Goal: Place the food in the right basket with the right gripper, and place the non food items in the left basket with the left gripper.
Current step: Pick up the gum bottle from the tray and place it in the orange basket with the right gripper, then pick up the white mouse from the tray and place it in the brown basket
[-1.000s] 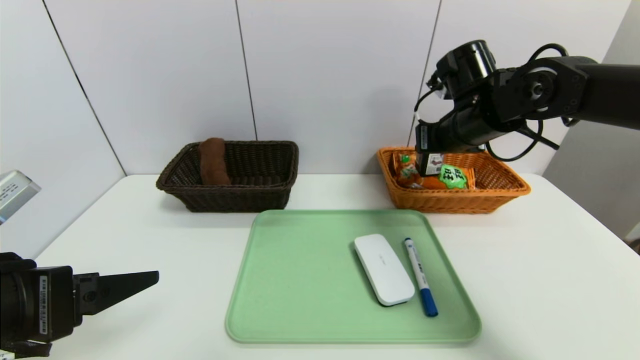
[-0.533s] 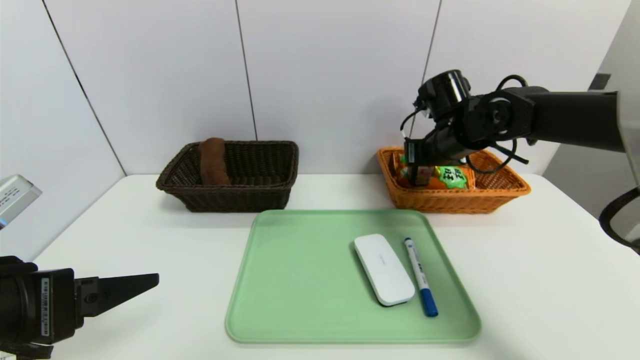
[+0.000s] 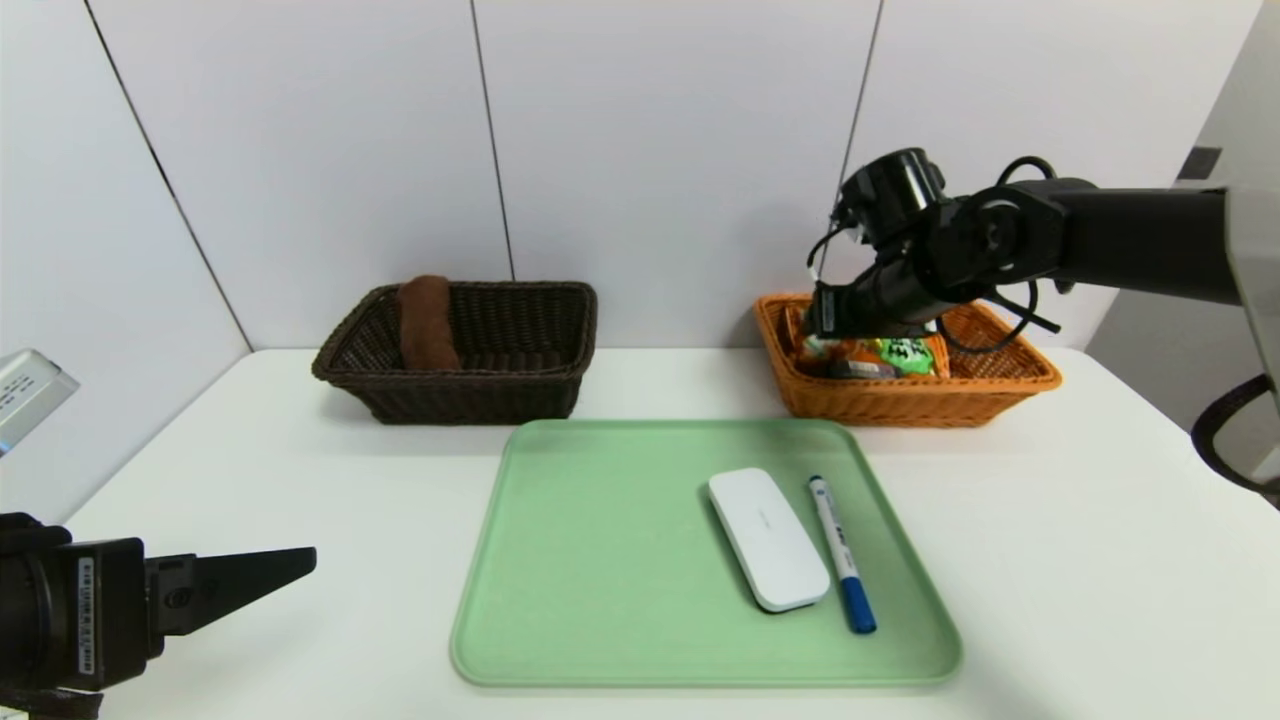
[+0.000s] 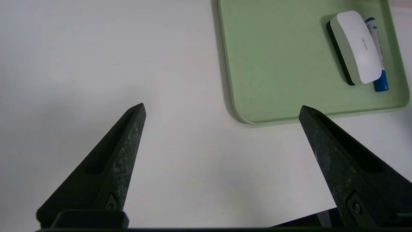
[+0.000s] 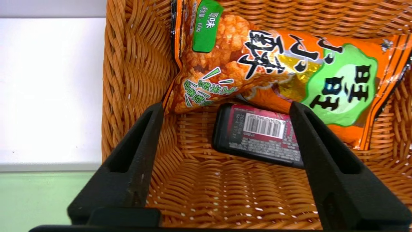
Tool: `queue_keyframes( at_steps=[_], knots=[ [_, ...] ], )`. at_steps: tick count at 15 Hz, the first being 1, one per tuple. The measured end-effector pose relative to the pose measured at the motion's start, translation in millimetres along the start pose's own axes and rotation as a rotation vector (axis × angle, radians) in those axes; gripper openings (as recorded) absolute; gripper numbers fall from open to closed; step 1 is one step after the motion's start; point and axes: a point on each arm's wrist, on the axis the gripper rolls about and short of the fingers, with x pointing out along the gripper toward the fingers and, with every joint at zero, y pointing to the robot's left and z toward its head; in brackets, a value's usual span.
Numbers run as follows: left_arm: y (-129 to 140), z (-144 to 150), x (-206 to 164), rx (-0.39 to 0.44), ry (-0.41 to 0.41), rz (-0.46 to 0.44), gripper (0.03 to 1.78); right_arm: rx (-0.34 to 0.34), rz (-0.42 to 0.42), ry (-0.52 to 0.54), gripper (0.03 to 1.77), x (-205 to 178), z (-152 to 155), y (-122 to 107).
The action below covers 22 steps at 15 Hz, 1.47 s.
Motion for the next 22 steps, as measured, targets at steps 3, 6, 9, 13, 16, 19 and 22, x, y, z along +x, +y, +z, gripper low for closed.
queue_keyframes(
  at_steps=[3,6,9,13,16,19,22],
  knots=[
    [0,0,0,0.000,-0.001,-0.002,1.69,0.018,0.026,-0.032,1.48,-23,11,-12],
    [0,0,-2,0.001,-0.006,-0.004,1.69,0.047,0.018,-0.082,1.55,-58,22,-31],
    [0,0,-3,0.001,-0.012,-0.007,1.69,0.067,0.042,-0.055,1.60,-102,21,-45],
    [-1,1,-3,0.002,-0.015,-0.009,1.69,0.079,0.077,0.047,1.65,-161,5,-57],
    [-3,6,1,0.010,-0.021,-0.012,1.69,0.075,0.148,0.073,1.67,-201,-7,-66],
    [-8,14,11,0.031,-0.023,-0.022,1.69,0.065,0.212,0.116,1.68,-230,-27,-73],
    [-20,28,25,0.052,-0.014,-0.049,1.69,0.058,0.218,0.144,1.69,-241,-44,-78]
  ],
)
